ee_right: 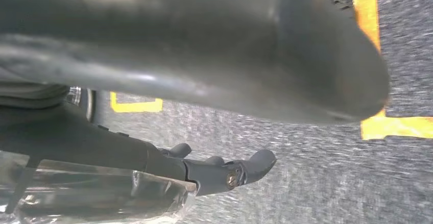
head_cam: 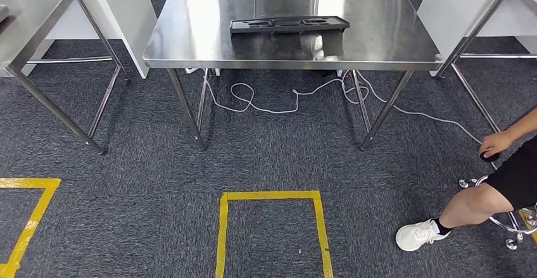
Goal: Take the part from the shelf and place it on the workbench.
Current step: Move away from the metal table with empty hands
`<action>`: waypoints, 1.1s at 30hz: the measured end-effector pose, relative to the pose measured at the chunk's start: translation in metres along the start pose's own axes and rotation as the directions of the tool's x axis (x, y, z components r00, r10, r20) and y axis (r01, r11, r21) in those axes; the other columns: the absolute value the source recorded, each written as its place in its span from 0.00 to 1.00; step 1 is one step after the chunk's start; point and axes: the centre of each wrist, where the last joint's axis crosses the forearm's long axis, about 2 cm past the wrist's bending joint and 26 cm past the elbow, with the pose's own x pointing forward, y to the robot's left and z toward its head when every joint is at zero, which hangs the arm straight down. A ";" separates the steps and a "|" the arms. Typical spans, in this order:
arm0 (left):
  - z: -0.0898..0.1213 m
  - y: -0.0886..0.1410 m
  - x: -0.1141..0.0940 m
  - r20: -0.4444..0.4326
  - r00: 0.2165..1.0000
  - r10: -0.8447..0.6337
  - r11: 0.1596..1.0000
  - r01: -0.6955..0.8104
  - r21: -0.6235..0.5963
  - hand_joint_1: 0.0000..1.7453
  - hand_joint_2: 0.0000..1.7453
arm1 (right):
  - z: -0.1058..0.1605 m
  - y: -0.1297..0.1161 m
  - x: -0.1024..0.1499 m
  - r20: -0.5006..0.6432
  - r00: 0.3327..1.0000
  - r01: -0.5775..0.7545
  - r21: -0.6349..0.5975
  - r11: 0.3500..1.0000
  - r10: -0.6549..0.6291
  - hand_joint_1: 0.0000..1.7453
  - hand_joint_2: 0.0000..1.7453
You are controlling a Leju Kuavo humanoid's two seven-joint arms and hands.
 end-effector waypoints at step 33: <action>0.002 0.002 -0.004 -0.011 1.000 0.003 1.000 -0.003 0.023 0.00 0.00 | 0.001 0.003 -0.003 0.003 0.988 -0.157 0.016 0.987 0.157 0.00 0.00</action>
